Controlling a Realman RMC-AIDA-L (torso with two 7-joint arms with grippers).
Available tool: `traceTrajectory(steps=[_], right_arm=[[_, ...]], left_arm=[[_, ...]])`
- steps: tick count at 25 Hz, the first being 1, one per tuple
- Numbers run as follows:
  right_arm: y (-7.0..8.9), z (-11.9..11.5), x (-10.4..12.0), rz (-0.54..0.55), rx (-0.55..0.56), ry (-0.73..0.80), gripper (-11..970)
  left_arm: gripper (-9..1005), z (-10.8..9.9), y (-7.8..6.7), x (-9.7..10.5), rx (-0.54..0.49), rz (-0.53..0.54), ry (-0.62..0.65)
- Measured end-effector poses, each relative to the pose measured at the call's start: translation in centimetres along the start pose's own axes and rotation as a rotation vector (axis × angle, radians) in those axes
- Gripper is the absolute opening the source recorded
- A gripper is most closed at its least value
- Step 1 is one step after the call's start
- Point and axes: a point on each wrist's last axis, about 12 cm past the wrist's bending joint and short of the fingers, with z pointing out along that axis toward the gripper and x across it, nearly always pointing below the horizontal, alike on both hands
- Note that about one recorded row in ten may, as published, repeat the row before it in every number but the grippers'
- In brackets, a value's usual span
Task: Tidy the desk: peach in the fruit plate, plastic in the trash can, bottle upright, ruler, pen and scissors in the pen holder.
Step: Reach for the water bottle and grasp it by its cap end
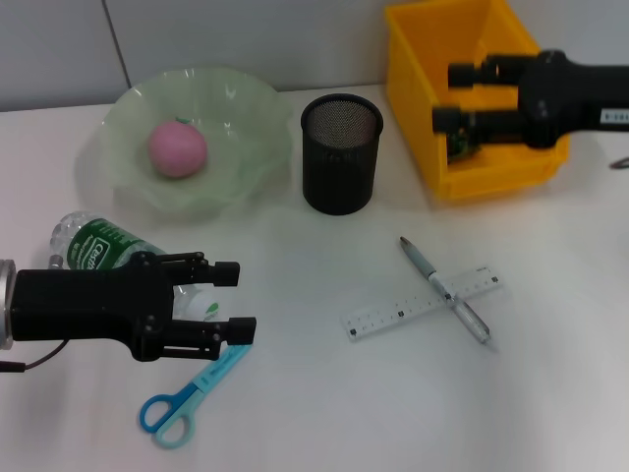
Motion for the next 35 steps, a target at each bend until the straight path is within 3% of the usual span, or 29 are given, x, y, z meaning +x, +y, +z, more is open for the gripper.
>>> traceTrajectory(steps=[9,13,20,31,35], right_arm=[[-0.8,0.6,-1.8,-0.031,-0.079,0.367,729],[-0.8,2.2,-3.1,-0.075,-0.139,0.541,729],[-0.5,4.4,-3.7,-0.155,-0.182,0.719,728],[0.2,6.5,-4.1,-0.229,-0.231,0.695,728],[0.6,7.1,-3.6,-0.216,-0.248,0.708,727]], left_arm=[[813,-0.2,0.0,0.1,-0.002,-0.013,0.000],[813,-0.4,0.0,-0.1,-0.002,-0.019,-0.014],[812,-1.2,-0.1,-0.3,-0.013,-0.029,-0.048],[812,-1.4,-0.1,-0.3,-0.018,-0.032,-0.059],[812,-1.4,0.4,-1.0,-0.030,0.027,0.021]])
